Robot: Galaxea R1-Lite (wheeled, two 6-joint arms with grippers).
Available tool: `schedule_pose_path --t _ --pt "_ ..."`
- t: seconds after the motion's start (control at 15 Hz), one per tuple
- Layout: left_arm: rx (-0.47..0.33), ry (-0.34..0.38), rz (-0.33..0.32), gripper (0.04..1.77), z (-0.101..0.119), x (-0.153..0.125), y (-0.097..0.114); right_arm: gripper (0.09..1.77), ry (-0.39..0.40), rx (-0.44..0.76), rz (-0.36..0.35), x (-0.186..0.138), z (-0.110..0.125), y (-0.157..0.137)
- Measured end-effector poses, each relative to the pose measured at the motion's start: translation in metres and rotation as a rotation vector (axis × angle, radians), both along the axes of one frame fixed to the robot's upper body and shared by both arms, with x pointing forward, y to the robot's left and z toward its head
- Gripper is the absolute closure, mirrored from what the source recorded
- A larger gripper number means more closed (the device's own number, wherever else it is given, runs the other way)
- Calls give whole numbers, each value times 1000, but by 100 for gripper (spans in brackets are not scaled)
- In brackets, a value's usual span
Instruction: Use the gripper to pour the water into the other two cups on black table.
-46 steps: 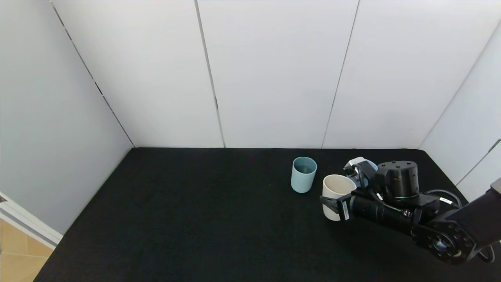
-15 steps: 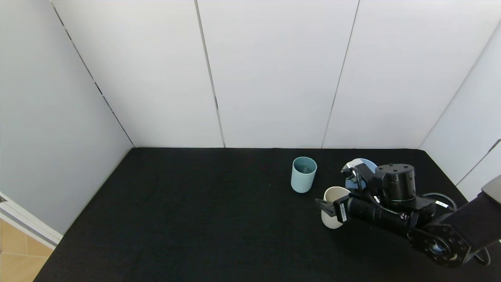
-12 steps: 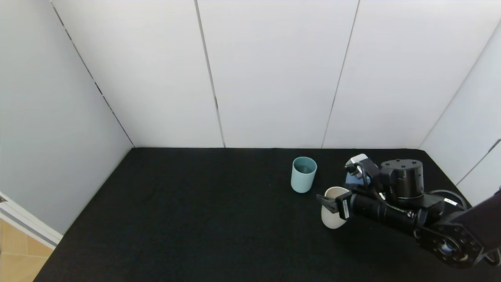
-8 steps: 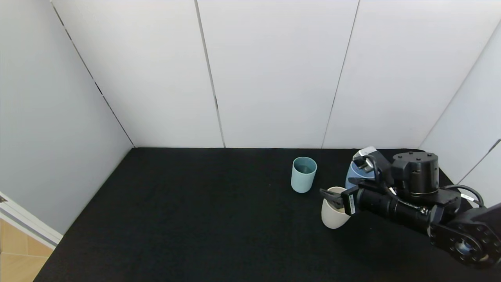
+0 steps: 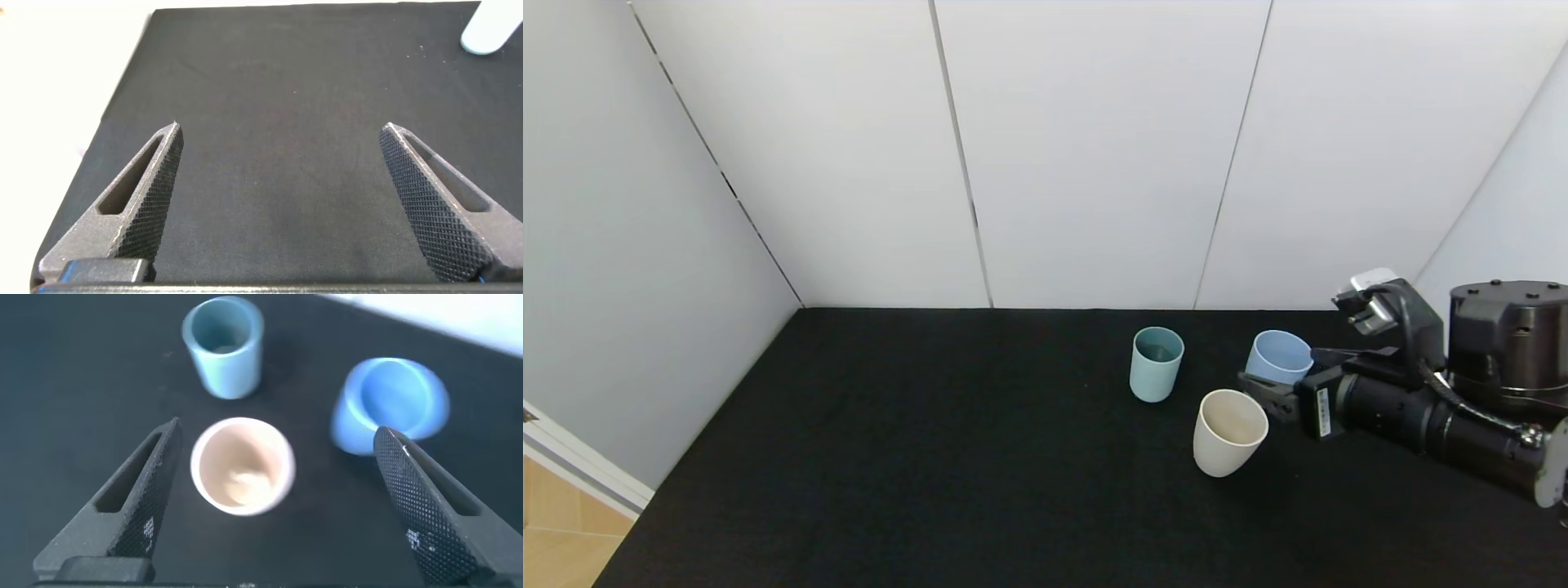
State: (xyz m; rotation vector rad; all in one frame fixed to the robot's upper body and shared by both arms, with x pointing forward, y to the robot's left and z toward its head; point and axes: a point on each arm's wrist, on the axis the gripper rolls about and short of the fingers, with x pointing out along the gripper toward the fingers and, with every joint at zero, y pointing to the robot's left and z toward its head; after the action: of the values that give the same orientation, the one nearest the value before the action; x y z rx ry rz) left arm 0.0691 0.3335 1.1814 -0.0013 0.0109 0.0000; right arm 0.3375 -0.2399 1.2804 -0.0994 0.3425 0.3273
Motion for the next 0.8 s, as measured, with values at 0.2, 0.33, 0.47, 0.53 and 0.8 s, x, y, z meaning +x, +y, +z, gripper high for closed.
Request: schedule_pose_path --t 0.2,0.33,0.47,0.53,0.8 --pt "0 0 0 9 0 0 0 16 -9 -16 -62 -31 8 -15" --pt "0 0 0 9 0 0 0 16 -24 -23 -104 -52 10 -24" --pt "0 0 0 9 0 0 0 16 -36 -29 -134 -72 7 -33" --pt "0 0 0 9 0 0 0 16 -43 -31 -148 -81 6 -37" --pt "0 0 0 9 0 0 0 16 -88 -35 -219 -116 0 -52"
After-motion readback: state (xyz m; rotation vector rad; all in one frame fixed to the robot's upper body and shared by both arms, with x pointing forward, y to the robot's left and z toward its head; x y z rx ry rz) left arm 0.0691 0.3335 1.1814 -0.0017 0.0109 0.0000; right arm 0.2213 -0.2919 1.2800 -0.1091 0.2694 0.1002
